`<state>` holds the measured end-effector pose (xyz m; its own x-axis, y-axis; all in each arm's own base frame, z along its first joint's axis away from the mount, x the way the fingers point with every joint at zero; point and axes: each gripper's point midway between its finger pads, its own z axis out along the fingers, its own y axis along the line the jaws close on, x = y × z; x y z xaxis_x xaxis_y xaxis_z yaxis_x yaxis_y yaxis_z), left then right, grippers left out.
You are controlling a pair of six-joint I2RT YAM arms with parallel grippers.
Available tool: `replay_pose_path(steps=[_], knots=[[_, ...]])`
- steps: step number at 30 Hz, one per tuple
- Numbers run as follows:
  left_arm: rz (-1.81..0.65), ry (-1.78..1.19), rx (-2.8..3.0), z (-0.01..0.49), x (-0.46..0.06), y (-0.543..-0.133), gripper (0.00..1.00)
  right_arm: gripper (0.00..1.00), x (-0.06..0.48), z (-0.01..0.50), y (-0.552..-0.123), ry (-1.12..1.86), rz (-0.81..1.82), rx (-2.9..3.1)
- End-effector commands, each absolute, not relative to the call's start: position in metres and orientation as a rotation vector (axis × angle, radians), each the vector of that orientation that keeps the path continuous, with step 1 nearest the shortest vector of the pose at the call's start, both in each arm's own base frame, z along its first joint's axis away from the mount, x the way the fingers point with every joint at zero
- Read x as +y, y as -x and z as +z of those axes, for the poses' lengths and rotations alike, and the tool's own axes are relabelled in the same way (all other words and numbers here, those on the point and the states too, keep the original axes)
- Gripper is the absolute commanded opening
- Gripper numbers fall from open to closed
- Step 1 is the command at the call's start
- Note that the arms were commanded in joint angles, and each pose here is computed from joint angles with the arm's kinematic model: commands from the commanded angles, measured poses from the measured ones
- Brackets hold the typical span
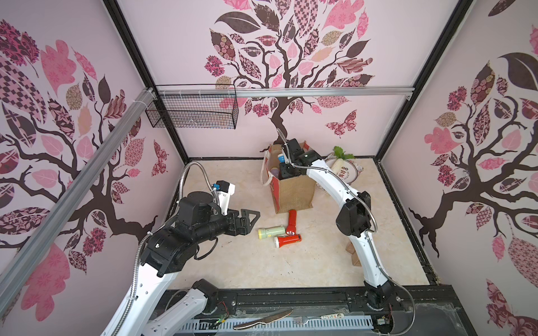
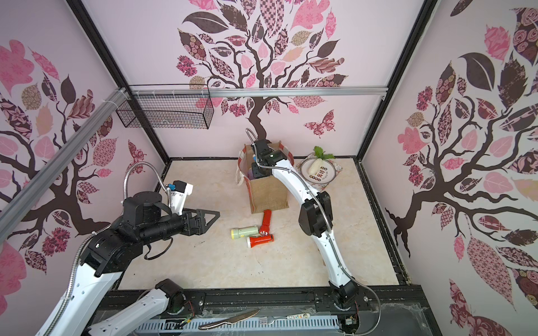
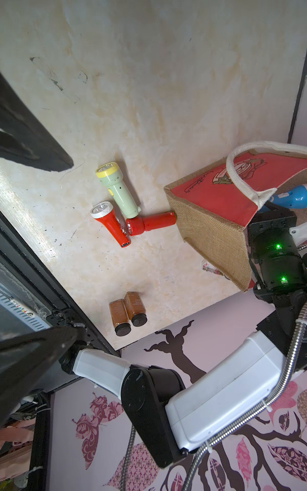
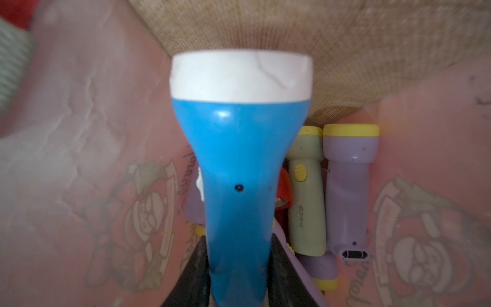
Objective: Put the flashlights into the tote bags
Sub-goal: Place the flashlight in the canvas bag.
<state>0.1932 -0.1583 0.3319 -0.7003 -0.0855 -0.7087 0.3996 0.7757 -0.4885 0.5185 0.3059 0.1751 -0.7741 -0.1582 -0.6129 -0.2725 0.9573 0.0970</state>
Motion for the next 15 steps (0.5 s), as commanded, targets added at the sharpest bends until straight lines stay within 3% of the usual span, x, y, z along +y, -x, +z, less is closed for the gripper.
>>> replay_pose_path(steps=[1, 4, 8, 15], knots=[[-0.808, -0.239, 2.214, 0.324, -0.159, -0.197, 0.94, 0.33, 0.308, 0.194, -0.518, 0.297, 0.256, 2.426], [-0.809, -0.23, 2.211, 0.325, -0.159, -0.198, 0.94, 0.42, 0.305, 0.209, -0.517, 0.295, 0.258, 2.4], [-0.801, -0.223, 2.208, 0.325, -0.156, -0.196, 0.94, 0.61, 0.299, 0.225, -0.511, 0.32, 0.238, 2.373], [-0.78, -0.227, 2.208, 0.322, -0.153, -0.195, 0.94, 0.77, 0.29, 0.265, -0.493, 0.329, 0.257, 2.314]])
